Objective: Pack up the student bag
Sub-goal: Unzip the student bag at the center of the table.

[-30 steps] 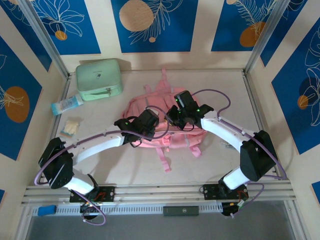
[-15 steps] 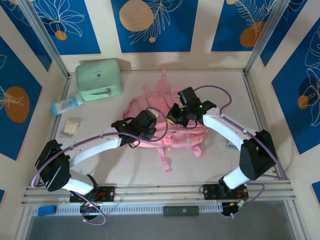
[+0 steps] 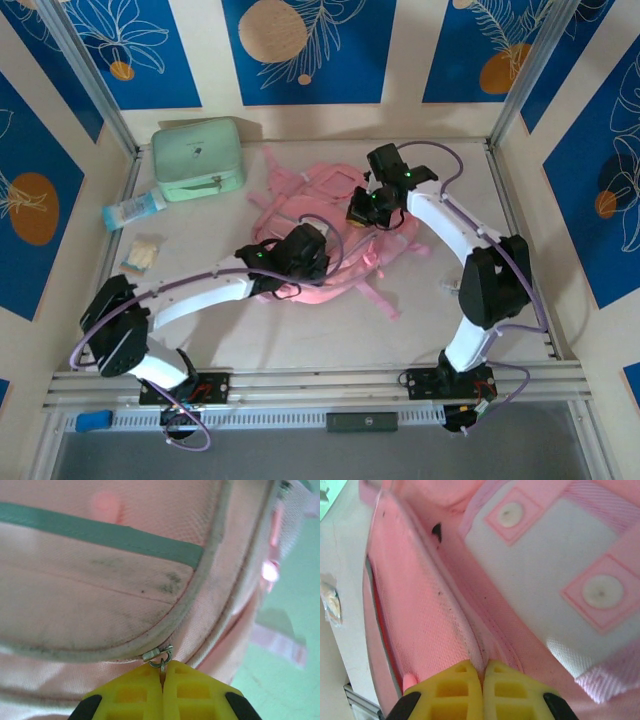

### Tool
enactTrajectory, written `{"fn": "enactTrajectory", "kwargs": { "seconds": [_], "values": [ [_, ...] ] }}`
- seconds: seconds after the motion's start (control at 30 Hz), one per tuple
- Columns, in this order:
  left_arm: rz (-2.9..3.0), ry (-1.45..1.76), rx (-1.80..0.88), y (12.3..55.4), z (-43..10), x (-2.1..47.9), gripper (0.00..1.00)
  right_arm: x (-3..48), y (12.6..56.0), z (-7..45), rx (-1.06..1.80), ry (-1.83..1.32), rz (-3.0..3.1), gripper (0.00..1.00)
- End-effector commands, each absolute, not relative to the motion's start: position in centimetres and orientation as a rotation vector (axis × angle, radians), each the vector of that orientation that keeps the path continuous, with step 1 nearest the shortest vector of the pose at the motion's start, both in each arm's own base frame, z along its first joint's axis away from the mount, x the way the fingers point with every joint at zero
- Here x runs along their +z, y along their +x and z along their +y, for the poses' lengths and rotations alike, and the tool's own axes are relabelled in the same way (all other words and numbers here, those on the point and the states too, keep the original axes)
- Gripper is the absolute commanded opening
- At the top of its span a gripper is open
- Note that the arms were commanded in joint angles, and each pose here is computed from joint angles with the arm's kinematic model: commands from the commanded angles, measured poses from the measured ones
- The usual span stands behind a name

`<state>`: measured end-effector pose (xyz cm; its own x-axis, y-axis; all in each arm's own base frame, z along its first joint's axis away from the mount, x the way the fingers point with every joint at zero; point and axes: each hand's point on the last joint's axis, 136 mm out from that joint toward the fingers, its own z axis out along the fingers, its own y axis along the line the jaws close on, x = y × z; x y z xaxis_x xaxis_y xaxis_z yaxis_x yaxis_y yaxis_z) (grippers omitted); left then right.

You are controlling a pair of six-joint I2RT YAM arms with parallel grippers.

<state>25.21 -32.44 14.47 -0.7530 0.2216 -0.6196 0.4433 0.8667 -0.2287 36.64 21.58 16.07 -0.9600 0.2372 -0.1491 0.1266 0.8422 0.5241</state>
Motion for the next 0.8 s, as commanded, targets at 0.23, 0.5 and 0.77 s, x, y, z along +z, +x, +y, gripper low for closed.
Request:
{"fn": "enactTrajectory", "kwargs": {
  "seconds": [0.23, 0.5, 0.77],
  "values": [
    [2.45, 0.407, -0.573, 24.5, -33.3, 15.4, 0.0, 18.6, 33.3, 22.3, 1.089, 0.318, 2.71, 0.46],
    [2.458, 0.427, -0.611, 24.4, -34.3, 14.9, 0.0, 15.3, 29.5, 26.0, 1.317, 0.466, 2.749, 0.46],
    [2.47, 0.448, -0.633, 23.8, -34.1, 15.1, 0.0, 15.0, 30.7, 25.2, 1.161, 0.417, 2.76, 0.17]
  ]
}}
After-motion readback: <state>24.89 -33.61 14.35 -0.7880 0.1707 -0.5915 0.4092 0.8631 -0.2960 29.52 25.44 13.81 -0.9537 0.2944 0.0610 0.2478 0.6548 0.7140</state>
